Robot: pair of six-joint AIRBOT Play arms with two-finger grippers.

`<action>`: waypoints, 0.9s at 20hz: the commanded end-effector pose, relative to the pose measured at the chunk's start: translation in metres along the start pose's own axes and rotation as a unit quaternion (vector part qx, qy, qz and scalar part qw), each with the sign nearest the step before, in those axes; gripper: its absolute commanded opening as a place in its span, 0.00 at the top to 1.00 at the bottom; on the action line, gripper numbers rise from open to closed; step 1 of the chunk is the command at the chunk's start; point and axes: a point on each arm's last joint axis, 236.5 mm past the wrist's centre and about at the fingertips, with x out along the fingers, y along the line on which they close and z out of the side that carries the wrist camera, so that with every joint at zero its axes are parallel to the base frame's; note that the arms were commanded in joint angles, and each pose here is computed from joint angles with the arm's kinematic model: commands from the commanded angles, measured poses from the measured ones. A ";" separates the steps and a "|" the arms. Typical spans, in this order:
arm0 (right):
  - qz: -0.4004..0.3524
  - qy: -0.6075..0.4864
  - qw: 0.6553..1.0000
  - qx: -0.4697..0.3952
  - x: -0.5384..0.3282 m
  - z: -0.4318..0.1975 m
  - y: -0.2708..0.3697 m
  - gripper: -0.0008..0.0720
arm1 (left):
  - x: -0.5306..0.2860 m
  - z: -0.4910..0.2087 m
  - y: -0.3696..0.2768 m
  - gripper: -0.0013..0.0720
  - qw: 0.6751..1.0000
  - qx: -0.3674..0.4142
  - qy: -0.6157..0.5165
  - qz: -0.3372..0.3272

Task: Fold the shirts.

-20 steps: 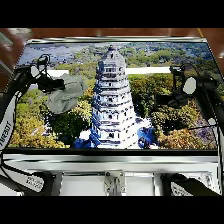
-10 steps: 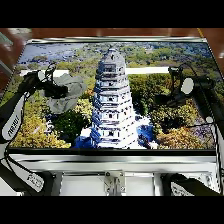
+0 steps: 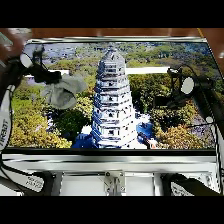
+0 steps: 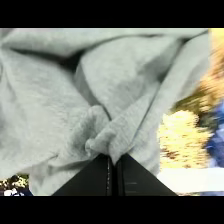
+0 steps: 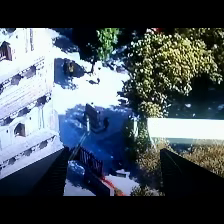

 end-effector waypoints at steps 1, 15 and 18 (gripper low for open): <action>-0.002 0.043 0.999 -0.001 -0.002 -0.021 -0.001 0.05 | -0.136 0.049 -0.055 0.93 0.989 0.043 -0.139 -0.035; 0.002 0.001 0.999 -0.043 -0.084 -0.054 0.001 0.05 | -0.222 -0.104 -0.287 0.93 0.939 0.247 -0.105 -0.217; 0.004 0.014 0.999 -0.043 -0.087 -0.063 0.002 0.05 | -0.149 -0.166 -0.342 0.93 0.937 0.244 -0.039 -0.249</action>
